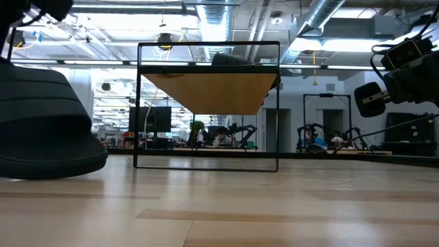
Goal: Pick and place slides into the shelf
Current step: Put the black slide on the shelf
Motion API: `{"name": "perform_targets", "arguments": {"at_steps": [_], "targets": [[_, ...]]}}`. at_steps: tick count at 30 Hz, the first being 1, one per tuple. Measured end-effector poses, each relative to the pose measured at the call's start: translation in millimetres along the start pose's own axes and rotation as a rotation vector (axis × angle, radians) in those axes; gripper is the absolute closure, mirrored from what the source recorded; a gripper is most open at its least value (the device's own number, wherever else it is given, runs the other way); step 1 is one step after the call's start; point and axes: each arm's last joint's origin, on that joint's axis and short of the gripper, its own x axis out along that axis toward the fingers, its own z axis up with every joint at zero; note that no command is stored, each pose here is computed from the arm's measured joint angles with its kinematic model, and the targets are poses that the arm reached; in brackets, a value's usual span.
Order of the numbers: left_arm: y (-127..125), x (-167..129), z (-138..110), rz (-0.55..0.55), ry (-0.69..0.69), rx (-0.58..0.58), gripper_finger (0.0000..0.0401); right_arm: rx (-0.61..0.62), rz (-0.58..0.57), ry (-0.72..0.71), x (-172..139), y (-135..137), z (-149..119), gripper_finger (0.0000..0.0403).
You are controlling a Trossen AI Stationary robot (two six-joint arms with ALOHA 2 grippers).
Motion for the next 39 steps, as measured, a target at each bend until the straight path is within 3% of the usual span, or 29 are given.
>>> {"name": "perform_targets", "arguments": {"at_steps": [16, 30, 39], "targets": [[1.4, -14.3, -37.0, -0.078, -0.018, -0.041, 0.0401, 0.000, 0.000, 0.000, 0.0, 0.0, 0.0, 0.0403], [2.7, -23.1, -56.5, -0.140, -0.148, -0.014, 0.0401, 0.000, 0.000, 0.000, 0.0, 0.0, 0.0, 0.0403], [2.5, -32.8, -55.6, -0.199, -0.282, 0.007, 0.0401, 0.000, 0.000, 0.000, 0.0, 0.0, 0.0, 0.0403]]}}
